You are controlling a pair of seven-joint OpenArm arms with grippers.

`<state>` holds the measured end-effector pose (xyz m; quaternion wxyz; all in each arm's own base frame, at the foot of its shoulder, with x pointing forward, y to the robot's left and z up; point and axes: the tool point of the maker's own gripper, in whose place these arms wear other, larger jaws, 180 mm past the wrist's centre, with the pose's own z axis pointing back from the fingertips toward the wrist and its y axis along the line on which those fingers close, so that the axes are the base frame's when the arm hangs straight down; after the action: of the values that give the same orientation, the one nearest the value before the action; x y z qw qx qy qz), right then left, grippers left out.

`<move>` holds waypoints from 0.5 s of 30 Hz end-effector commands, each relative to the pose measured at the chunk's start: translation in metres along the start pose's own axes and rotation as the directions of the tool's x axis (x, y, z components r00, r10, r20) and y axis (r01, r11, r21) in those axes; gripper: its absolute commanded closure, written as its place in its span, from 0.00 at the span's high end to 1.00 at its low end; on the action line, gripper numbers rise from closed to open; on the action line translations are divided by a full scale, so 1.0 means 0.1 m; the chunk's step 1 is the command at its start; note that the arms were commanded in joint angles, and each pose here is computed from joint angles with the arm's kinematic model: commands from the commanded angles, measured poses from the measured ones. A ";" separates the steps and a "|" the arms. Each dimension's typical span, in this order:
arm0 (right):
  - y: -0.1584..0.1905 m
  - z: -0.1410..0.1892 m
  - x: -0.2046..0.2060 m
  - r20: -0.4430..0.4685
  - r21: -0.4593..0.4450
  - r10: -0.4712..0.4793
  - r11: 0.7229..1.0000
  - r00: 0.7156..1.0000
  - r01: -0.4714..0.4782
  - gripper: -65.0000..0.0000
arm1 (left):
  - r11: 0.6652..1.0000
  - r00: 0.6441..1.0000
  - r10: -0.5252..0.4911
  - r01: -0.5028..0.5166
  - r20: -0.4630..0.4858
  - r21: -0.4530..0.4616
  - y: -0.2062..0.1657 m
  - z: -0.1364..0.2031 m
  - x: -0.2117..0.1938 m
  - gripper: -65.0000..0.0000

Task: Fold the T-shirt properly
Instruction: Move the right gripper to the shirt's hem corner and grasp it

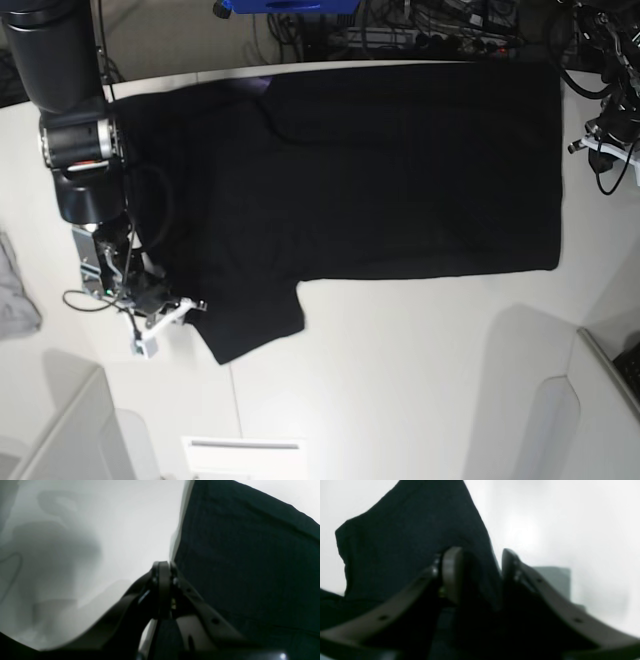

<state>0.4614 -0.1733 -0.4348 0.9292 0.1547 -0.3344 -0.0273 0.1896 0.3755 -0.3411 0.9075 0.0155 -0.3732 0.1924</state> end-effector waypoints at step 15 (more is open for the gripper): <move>0.09 -0.04 0.11 -0.003 -0.028 0.109 0.994 0.994 -0.109 0.00 | 0.989 0.992 -0.084 0.071 0.096 0.132 0.12 -0.11 0.54 0.32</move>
<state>0.4626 -0.1620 -0.4388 0.9329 0.1288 -0.3359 0.0157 0.2214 0.4008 -0.3271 0.8985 0.0883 -0.3864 0.1890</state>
